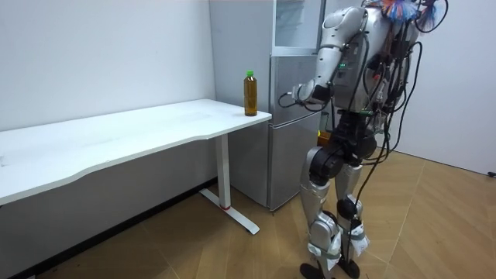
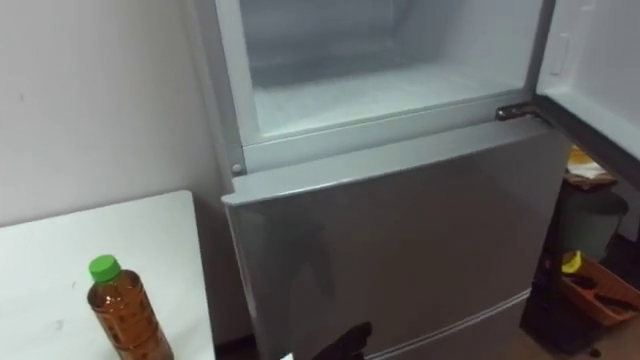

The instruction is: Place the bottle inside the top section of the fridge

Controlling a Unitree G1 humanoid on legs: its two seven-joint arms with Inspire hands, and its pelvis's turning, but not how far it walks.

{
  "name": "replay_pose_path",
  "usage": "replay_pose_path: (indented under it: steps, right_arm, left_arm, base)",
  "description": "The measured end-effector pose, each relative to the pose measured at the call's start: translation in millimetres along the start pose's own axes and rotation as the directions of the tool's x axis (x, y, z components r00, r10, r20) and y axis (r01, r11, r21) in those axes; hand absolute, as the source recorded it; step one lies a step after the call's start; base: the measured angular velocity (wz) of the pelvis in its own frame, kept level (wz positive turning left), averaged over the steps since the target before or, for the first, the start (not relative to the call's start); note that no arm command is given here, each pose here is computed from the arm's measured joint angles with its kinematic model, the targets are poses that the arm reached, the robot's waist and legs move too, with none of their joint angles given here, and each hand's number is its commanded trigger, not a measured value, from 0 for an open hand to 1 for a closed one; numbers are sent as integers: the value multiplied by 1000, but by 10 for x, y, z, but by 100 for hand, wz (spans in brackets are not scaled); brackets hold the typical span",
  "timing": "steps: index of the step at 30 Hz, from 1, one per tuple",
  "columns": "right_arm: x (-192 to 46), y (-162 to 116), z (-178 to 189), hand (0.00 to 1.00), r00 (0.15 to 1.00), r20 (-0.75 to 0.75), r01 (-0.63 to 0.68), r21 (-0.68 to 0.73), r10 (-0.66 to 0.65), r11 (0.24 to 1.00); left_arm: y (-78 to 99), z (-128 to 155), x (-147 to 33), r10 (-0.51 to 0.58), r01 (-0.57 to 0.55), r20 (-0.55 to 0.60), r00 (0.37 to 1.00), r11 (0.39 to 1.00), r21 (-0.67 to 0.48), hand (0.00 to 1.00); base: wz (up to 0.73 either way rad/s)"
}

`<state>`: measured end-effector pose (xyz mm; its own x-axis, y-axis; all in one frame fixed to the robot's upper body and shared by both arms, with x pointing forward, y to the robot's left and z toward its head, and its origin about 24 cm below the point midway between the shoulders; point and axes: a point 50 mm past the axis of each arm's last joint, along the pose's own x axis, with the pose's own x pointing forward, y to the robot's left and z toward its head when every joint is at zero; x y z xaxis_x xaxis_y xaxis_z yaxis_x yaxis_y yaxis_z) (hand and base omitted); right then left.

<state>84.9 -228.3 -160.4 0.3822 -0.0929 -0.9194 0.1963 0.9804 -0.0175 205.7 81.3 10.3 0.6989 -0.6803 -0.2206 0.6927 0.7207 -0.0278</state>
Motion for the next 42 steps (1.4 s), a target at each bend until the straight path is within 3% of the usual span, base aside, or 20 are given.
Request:
replay_pose_path:
  steps: [2, 7, 14, 16, 20, 26, 30, 36, 42]
  right_arm:
    - [1, 9, 12, 0, 1000, 9, -2, 4, 2, 1000]
    - [4, 44, 33, 0, 999, 32, -8, -22, 8, 1000]
    - [2, 75, 26, 0, 999, 45, -9, -43, 11, 999]
    - [-7, 66, -2, 0, 999, 48, -5, -41, 7, 999]
    - [-32, 48, -46, 0, 998, 63, 13, -34, -10, 999]
    - [-60, 12, -136, 0, 998, 60, 24, -28, -22, 999]
    - [-68, 39, -100, 0, 996, 83, 10, -63, -5, 998]
    - [-85, 184, 230, 0, 971, 221, -57, -149, 89, 987]
    - [-172, 441, 622, 0, 905, 365, -150, -205, 218, 967]
  left_arm:
    - [22, -161, -87, 38, -39, -53, 998, 999, -18, 0]
    - [74, -648, -329, 154, -143, -254, 955, 988, 63, 0]
    - [128, -1105, -590, 263, -226, -406, 875, 964, 138, 0]
    - [137, -1355, -750, 307, -268, -504, 807, 952, 150, 0]
    - [113, -1599, -1029, 383, -358, -585, 715, 919, 163, 0]
    - [100, -1879, -1385, 524, -543, -666, 531, 814, 207, 0]
    - [72, -1994, -1623, 589, -670, -705, 395, 710, 218, 0]
    - [-96, -2169, -2065, 583, -741, -791, 186, 612, 277, 0]
    - [-290, -2263, -2194, 500, -712, -861, 95, 638, 292, 0]
  base:
    - [17]
    - [15]
    - [6]
    - [7]
    - [5]
    - [4]
    - [3]
    - [5]
    - [9]
